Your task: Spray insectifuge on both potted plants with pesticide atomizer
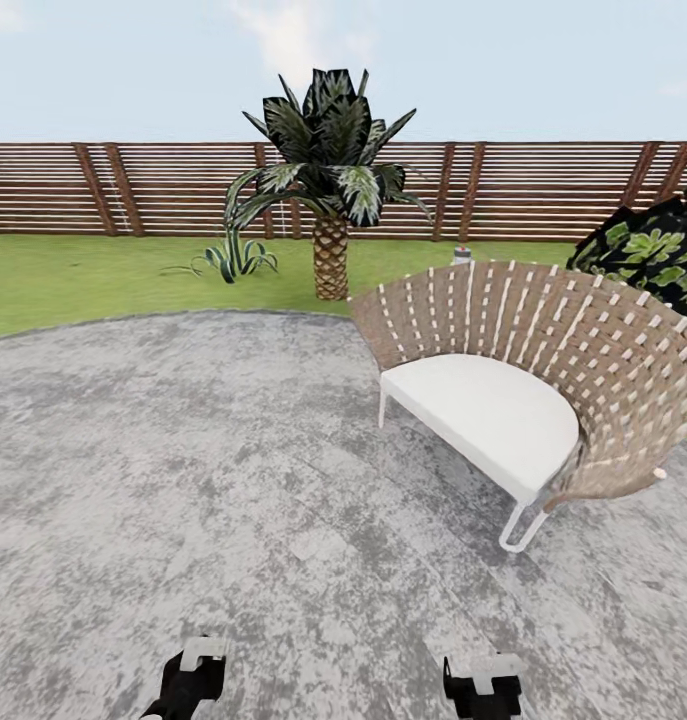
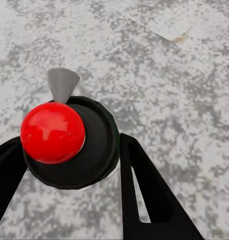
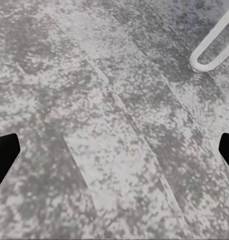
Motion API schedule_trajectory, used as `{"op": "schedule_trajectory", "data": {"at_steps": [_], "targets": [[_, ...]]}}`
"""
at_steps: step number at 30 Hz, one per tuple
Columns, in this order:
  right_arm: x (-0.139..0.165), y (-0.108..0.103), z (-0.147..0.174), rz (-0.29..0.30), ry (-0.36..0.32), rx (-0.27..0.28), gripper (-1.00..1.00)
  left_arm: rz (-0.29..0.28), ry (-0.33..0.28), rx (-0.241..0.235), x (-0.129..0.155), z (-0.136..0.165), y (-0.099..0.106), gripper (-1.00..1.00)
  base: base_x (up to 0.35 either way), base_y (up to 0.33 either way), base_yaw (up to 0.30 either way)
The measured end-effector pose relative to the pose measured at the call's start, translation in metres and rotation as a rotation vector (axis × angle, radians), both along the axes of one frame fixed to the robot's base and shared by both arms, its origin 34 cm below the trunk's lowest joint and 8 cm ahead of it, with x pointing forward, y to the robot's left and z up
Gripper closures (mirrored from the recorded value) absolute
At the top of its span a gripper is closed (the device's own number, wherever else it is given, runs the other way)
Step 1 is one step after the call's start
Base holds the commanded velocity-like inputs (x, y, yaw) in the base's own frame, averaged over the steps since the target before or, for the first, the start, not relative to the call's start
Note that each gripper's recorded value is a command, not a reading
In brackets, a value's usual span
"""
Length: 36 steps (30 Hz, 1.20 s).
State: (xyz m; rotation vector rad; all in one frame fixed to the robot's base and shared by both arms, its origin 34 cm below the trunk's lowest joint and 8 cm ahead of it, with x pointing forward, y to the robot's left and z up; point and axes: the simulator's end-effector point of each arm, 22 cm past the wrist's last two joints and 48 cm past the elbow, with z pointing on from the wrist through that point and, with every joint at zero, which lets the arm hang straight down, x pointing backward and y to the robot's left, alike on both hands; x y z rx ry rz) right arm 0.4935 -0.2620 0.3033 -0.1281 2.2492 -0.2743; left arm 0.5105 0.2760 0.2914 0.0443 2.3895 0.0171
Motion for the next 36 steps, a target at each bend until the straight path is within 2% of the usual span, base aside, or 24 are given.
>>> {"op": "schedule_trajectory", "data": {"at_steps": [17, 25, 36], "targets": [[-0.0001, 0.0006, -0.0001, 0.0, 0.0, 0.001, -1.0, 0.0, 0.0, 0.0, 0.0001, 0.0001, 0.0, 1.0, 0.34, 0.0, 0.025], [0.0002, 0.0003, 0.0001, 0.0, 0.0, 0.0, -1.0, 0.0, 0.0, 0.0, 0.0, 0.0001, 0.0001, 1.0, 0.34, 0.0, 0.166], [-0.0001, 0.0007, -0.0001, 0.0, 0.0, 0.001, -1.0, 0.0, -0.001, 0.0, 0.0001, 0.0001, 0.0001, 1.0, 0.34, 0.0, 0.264]]}}
